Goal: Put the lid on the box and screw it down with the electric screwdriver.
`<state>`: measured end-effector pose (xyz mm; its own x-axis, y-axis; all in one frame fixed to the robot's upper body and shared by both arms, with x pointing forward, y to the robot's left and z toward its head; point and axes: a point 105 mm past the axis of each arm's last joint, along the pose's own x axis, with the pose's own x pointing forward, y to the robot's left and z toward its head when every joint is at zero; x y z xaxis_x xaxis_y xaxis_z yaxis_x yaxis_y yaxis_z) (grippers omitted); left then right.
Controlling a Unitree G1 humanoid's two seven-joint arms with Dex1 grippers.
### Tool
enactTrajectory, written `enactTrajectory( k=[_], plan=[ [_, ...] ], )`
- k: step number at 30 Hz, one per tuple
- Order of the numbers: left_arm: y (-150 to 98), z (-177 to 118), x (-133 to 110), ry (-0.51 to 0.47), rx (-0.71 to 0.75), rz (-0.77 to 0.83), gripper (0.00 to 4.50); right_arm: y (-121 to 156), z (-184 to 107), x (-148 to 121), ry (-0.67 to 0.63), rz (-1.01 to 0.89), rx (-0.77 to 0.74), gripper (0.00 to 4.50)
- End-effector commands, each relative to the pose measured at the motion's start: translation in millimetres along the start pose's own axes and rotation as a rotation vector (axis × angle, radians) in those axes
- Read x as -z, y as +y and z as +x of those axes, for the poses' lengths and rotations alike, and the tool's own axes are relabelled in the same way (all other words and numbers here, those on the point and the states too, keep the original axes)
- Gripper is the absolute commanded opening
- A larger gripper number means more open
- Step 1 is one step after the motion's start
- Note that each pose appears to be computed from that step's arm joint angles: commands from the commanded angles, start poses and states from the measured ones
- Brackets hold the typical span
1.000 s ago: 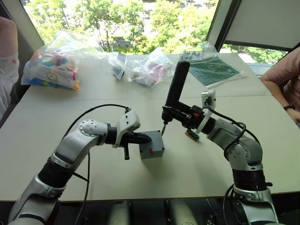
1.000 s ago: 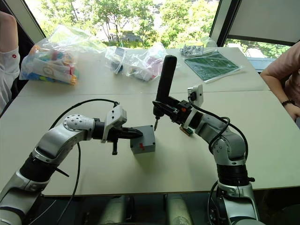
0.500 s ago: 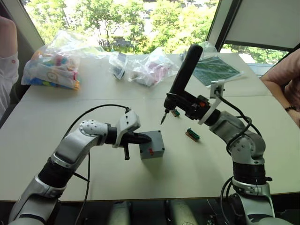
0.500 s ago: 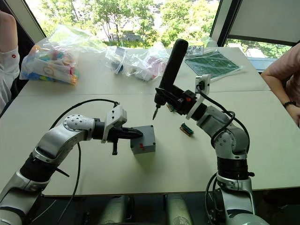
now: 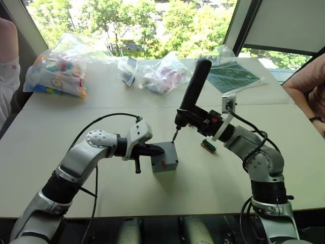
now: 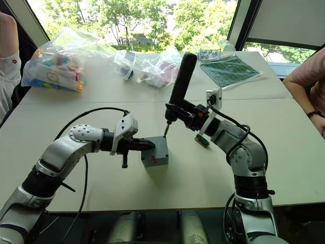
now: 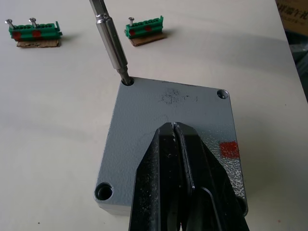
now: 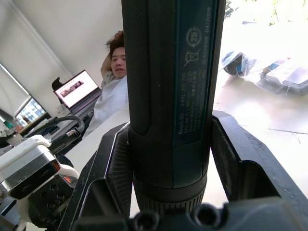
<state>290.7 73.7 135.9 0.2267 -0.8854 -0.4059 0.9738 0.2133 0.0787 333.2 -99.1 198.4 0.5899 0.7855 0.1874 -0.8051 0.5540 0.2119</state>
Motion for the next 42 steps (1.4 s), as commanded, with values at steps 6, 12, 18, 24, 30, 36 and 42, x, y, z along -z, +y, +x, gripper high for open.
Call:
enactTrajectory(
  k=[6, 12, 18, 24, 30, 36, 42],
  plan=[
    [-1, 0, 11, 0.038, -0.005, -0.026, 0.0, 29, -1, 6, 0.089, -0.228, -0.136, 1.91],
    [-1, 2, 12, 0.039, -0.002, -0.028, 0.0, 37, -2, 37, 0.187, -0.263, -0.145, 1.91],
    [-1, 3, 13, 0.042, -0.003, -0.025, 0.0, 29, -2, 55, 0.243, -0.217, -0.076, 1.91],
    [-4, 4, 14, 0.042, -0.001, -0.027, 0.0, 15, -7, 69, 0.294, -0.175, 0.003, 1.91],
    [-4, 4, 14, 0.041, -0.004, -0.028, 0.0, 12, -11, 76, 0.315, -0.174, 0.013, 1.91],
    [-4, 4, 14, 0.041, -0.004, -0.028, 0.0, 12, -12, 77, 0.319, -0.178, 0.014, 1.91],
    [-5, 5, 14, 0.04, 0.001, -0.028, 0.0, 11, -14, 74, 0.32, -0.191, 0.016, 1.91]
  ],
)
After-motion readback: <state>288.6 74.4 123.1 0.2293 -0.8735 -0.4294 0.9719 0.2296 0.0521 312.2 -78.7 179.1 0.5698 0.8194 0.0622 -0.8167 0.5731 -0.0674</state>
